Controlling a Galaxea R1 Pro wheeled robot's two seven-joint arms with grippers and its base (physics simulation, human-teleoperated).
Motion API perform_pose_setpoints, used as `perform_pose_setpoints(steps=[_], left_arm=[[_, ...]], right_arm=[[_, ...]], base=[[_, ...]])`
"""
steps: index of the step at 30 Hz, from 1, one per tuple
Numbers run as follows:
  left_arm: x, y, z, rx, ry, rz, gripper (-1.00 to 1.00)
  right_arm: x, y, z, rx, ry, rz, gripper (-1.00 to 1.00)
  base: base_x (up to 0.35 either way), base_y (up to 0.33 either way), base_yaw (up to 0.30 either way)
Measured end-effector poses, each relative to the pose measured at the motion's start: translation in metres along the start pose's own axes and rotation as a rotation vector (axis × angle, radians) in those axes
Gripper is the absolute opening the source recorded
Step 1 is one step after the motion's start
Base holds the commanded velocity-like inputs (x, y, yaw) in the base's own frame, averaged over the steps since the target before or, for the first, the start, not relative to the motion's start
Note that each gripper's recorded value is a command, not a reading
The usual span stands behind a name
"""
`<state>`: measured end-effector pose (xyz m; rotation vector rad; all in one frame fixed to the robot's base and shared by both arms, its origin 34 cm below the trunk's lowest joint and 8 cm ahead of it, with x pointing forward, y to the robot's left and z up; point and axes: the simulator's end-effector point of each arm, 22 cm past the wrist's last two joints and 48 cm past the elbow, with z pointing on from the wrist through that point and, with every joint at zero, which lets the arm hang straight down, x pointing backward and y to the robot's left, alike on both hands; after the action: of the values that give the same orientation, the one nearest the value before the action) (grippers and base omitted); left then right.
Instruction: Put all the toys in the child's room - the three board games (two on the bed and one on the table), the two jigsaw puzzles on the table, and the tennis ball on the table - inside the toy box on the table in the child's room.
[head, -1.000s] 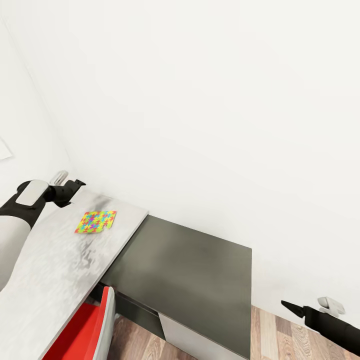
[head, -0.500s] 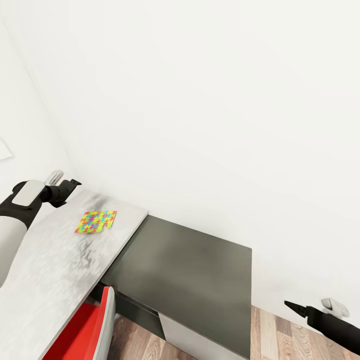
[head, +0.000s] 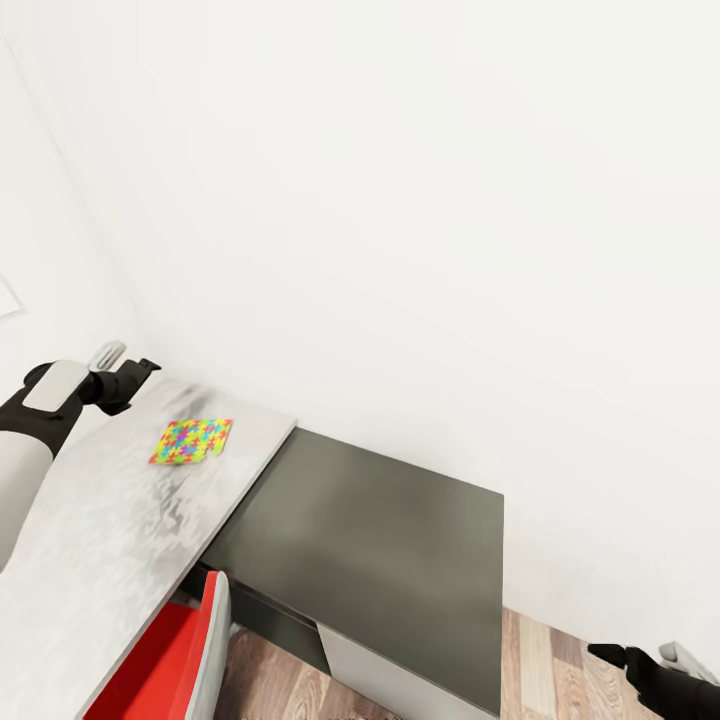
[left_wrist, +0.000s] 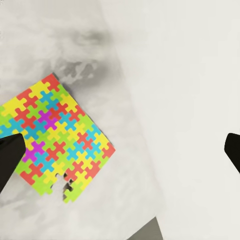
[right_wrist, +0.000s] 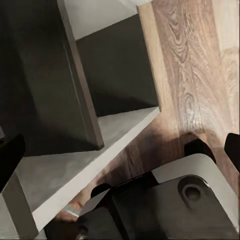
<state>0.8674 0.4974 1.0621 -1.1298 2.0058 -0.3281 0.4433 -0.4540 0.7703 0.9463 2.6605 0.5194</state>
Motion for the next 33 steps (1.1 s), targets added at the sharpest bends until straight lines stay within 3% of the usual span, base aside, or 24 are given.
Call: perform_pose_setpoints(steps=[6,14,20,22,23,25,28,33], left_arm=[[0.0,0.002,0.003,-0.006,0.002,0.0,1.0],[0.002,0.008,0.009,-0.017,0.005,0.001,1.0],[0.0,0.015,0.012,-0.031,0.004,0.002,1.0],[-0.001,0.018,0.013,-0.036,0.003,0.003,1.0],[0.0,0.019,0.014,-0.037,0.004,0.003,1.0],[-0.001,0.021,0.015,-0.041,0.003,0.004,1.0],[0.0,0.024,0.017,-0.046,0.004,0.005,1.0],[0.003,0.028,0.021,-0.055,0.008,0.01,1.0]], right_arm=[[0.025,-0.039,0.013,0.082,0.085,0.097,1.0],[0.038,-0.072,0.019,0.151,0.102,0.13,1.0],[0.048,-0.1,0.017,0.193,0.098,0.066,1.0],[0.06,-0.115,0.013,0.211,0.11,0.008,1.0],[0.06,-0.115,0.013,0.211,0.111,0.007,1.0],[0.072,-0.133,0.008,0.234,0.127,-0.049,1.0],[0.08,-0.152,0.001,0.266,0.136,-0.093,1.0],[0.092,-0.18,-0.007,0.319,0.139,-0.132,1.0]], base=[[0.0,0.0,0.0],[0.0,0.0,0.0],[0.0,0.0,0.0],[0.0,0.0,0.0],[0.0,0.0,0.0],[0.0,0.0,0.0],[0.0,0.0,0.0],[0.0,0.0,0.0]])
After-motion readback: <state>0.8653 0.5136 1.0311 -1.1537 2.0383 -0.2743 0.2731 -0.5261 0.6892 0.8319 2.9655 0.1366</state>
